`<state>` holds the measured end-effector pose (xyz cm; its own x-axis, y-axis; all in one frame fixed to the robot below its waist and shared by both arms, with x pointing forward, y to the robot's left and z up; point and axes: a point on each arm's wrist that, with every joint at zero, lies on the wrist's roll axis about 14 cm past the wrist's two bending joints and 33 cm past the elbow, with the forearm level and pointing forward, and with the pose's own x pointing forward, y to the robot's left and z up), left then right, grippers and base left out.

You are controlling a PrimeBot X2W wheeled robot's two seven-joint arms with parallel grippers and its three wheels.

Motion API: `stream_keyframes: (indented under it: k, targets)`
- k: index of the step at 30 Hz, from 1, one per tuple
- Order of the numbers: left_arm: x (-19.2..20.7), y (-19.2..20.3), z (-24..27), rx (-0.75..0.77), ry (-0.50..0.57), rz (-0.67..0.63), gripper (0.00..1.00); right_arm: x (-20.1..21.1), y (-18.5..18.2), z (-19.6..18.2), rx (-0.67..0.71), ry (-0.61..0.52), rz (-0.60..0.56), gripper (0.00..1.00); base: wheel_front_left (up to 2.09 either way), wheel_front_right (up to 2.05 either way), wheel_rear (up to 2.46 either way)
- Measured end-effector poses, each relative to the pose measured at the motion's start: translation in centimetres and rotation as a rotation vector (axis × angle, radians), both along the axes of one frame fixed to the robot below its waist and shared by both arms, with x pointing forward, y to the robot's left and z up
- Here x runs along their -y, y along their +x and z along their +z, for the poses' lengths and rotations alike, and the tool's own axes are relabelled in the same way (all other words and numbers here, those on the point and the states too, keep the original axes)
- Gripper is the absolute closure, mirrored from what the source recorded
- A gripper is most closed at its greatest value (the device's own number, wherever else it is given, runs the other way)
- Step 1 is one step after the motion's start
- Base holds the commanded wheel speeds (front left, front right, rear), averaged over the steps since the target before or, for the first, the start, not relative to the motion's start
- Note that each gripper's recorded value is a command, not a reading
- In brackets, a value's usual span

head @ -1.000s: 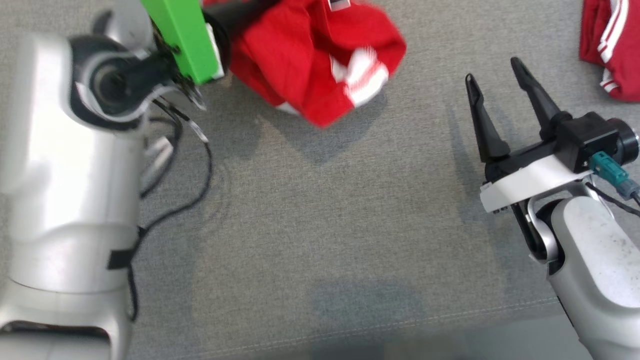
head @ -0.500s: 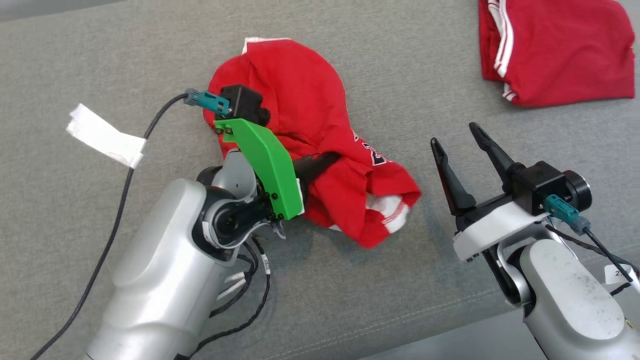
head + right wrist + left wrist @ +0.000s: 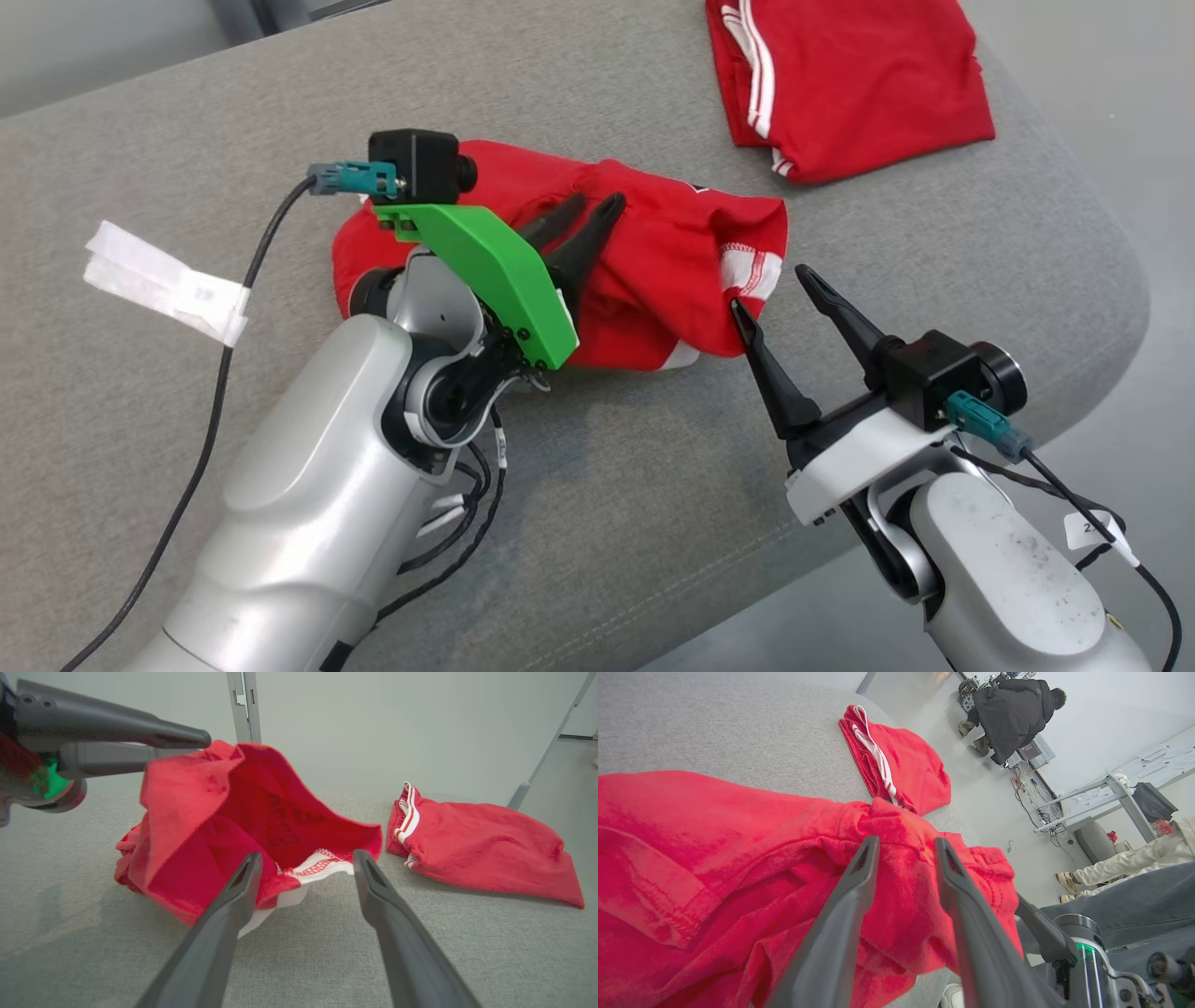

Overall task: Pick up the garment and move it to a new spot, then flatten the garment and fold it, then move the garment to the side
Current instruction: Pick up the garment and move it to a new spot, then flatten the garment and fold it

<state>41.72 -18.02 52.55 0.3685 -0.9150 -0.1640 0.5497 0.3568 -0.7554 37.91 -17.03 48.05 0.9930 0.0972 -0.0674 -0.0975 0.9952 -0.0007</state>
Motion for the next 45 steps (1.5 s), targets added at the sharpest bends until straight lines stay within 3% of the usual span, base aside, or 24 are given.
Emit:
stream_keyframes:
  k: [4,10,15,21,27,36,45]
  targets:
    - [1.3,0.8,0.8,0.025,-0.051,0.036,0.00,0.9,-0.9,-0.1,-0.011,-0.005,-0.035,0.00,0.00,0.00,0.00]
    - [3.7,-1.4,1.5,0.048,-0.104,-0.019,0.00,3.5,-2.3,-0.4,-0.029,-0.025,-0.125,0.00,0.00,0.00,0.00]
    - [4.1,-2.8,1.4,0.102,-0.084,-0.068,0.00,5.0,-3.4,-1.8,-0.070,-0.019,-0.176,0.00,0.00,0.00,0.00]
    - [2.3,-1.9,1.1,0.193,-0.044,-0.003,0.00,5.5,-4.2,-4.0,-0.147,-0.047,-0.161,0.00,0.00,0.00,0.00]
    - [-1.2,-1.0,-1.0,0.222,0.013,0.110,0.00,3.4,-4.8,-7.1,-0.261,-0.047,-0.076,0.00,0.00,0.00,0.00]
    - [-9.5,1.2,-2.9,0.345,0.116,0.346,0.00,0.2,-3.5,-9.8,-0.355,-0.012,0.029,0.00,0.00,0.00,0.00]
    - [-17.9,-0.2,-6.7,0.314,0.242,0.553,0.00,-1.9,-2.3,-11.0,-0.397,0.026,0.081,0.00,0.00,0.00,0.00]
